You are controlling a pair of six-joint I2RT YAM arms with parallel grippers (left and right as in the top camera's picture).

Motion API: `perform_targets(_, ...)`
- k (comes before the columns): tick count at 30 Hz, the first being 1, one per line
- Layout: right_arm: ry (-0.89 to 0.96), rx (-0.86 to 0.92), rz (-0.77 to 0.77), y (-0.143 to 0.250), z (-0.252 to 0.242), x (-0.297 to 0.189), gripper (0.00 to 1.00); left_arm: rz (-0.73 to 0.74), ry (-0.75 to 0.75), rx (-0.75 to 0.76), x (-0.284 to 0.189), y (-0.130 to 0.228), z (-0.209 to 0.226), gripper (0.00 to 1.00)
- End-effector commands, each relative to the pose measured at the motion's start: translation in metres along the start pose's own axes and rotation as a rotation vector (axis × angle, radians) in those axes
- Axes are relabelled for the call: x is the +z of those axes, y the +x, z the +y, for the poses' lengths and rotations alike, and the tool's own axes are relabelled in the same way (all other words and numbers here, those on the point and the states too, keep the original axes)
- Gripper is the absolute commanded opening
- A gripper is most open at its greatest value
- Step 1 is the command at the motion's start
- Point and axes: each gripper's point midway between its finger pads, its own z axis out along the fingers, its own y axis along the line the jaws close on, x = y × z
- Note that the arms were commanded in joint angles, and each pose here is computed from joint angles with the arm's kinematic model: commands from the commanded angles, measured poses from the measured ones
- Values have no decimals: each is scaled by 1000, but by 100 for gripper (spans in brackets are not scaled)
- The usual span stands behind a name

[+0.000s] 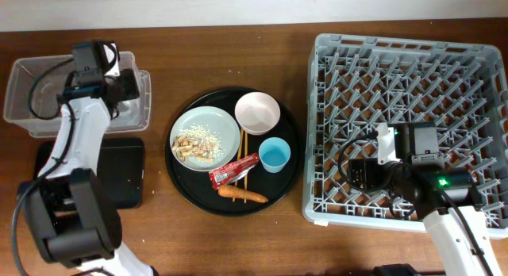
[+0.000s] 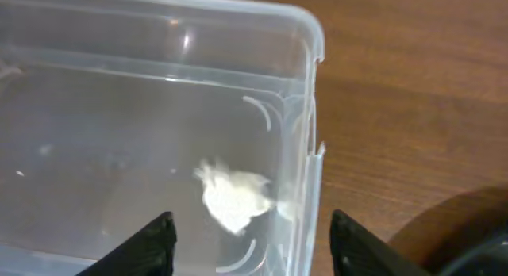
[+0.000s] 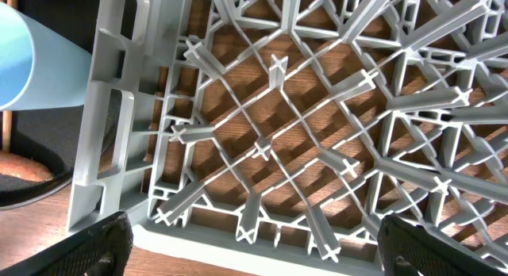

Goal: Sort waste into correct bins and load items into the dishwasher rack
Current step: 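Grasp the white tissue with the left gripper and drop it in the clear bin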

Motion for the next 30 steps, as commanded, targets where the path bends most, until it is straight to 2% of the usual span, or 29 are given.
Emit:
perform_targets(1, 0, 4, -20, -6, 2, -5, 98, -17, -13, 1, 1, -5, 4, 68)
perform_targets(2, 1, 4, -20, -6, 1, -5, 98, -17, -12, 2, 1, -5, 3, 68)
perform_targets(3, 1, 4, -20, -6, 1, -5, 98, -10, 5, 3, 1, -3, 0, 63)
perform_targets(6, 0, 4, -20, -6, 2, -5, 98, 31, 19, 20, 7, 8, -10, 24)
perform_targets(9, 1, 4, -20, -6, 1, -5, 98, 65, -34, 23, 20, 18, -2, 12)
perform_targets(14, 1, 4, -20, -6, 1, -5, 98, 126, -22, 35, 36, 37, -9, 0)
perform_targets(19, 1, 4, -19, -6, 1, -5, 98, 124, 107, 101, 32, 39, -64, 0)
perform_targets(24, 0, 4, -20, -6, 2, -5, 98, 131, 134, 112, 26, 40, -73, 0)
perform_targets(26, 1, 4, -19, -6, 1, -5, 98, 88, 161, 109, 8, 26, -76, 0)
perform_targets(27, 0, 4, -20, -6, 2, -5, 98, 36, 146, 108, -7, 11, -73, 4)
perform_targets(28, 1, 4, -20, -6, 1, -5, 98, -13, 122, 106, -24, -3, -67, 14)
perform_targets(29, 0, 4, -20, -6, 2, -5, 98, -68, 88, 102, -44, -18, -60, 33)
perform_targets(30, 0, 4, -20, -6, 2, -5, 98, -117, 87, 98, -67, -30, -58, 35)
